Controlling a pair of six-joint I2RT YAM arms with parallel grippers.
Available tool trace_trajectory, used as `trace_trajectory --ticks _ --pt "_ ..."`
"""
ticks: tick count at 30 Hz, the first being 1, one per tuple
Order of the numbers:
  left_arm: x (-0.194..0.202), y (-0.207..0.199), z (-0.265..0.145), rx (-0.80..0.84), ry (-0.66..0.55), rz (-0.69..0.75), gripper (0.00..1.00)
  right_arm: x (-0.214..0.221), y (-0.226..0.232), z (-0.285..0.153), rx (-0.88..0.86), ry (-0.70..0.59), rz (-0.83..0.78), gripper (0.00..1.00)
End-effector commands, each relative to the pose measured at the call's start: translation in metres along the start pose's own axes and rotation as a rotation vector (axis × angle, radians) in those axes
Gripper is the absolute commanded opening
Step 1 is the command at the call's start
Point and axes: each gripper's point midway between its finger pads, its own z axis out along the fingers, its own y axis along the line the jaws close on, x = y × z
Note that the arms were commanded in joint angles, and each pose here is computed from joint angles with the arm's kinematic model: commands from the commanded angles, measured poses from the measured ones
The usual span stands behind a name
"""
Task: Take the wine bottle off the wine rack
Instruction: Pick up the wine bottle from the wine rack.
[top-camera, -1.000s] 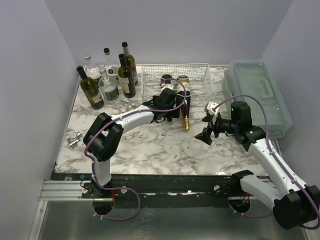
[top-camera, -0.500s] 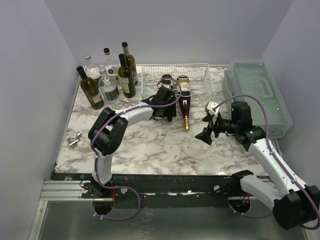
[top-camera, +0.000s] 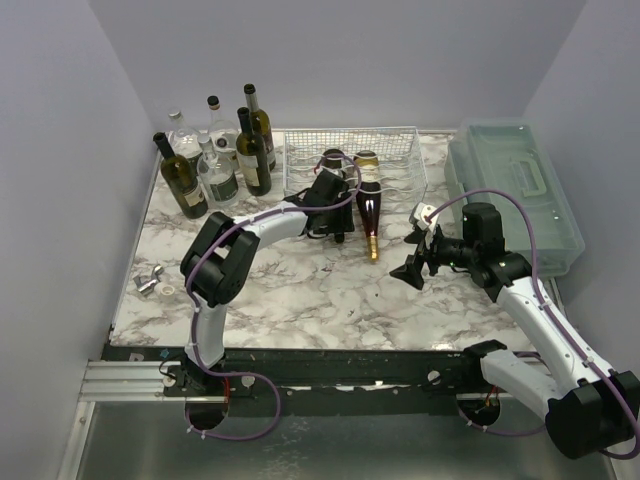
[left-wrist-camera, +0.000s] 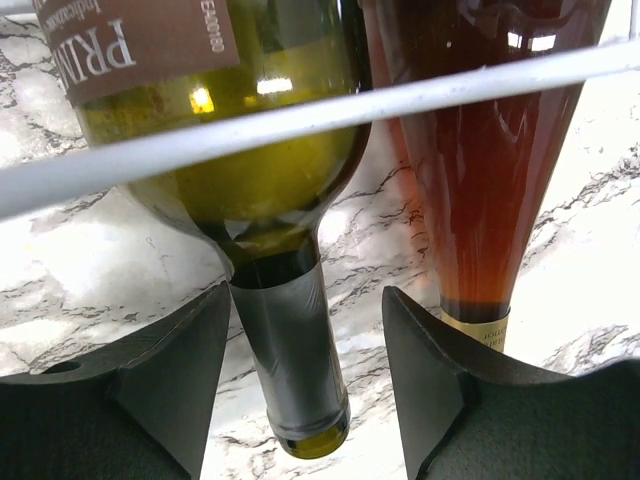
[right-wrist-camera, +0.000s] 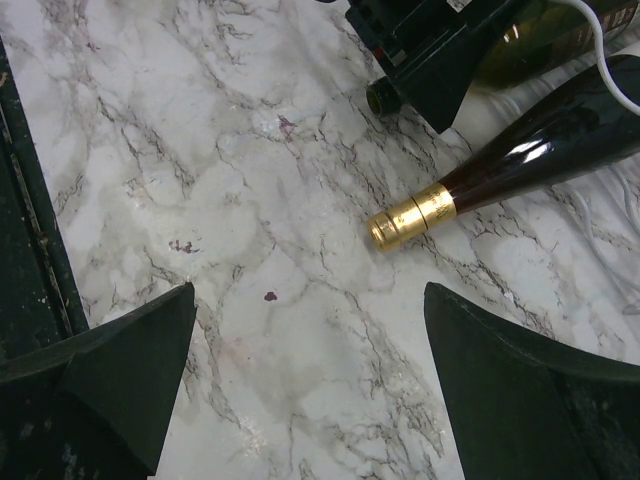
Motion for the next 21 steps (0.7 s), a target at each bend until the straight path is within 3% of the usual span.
trace_trajectory --ticks 1,6,8,21 --pt "-0.008 -0.007 0.0024 0.008 0.007 -0.026 0.63 0.0023 -0.0042 -0.0007 0.022 0.003 -0.018 0.99" --pt "-0.0064 -0.0032 0.0023 -0.019 0.02 -0.032 0.6 0.0016 -0.0048 -0.0015 0.027 0.001 -0.02 0.99" --pt "-0.0067 -0.0032 0.0017 -0.02 0.02 -0.031 0.53 0.0014 -0.005 -0.0019 0.029 0.001 -0.021 0.99" --pt "-0.0045 -0.0036 0.0021 -0.037 0.035 -0.03 0.53 -0.0001 -0.0066 -0.0043 0.041 -0.004 -0.028 0.99"
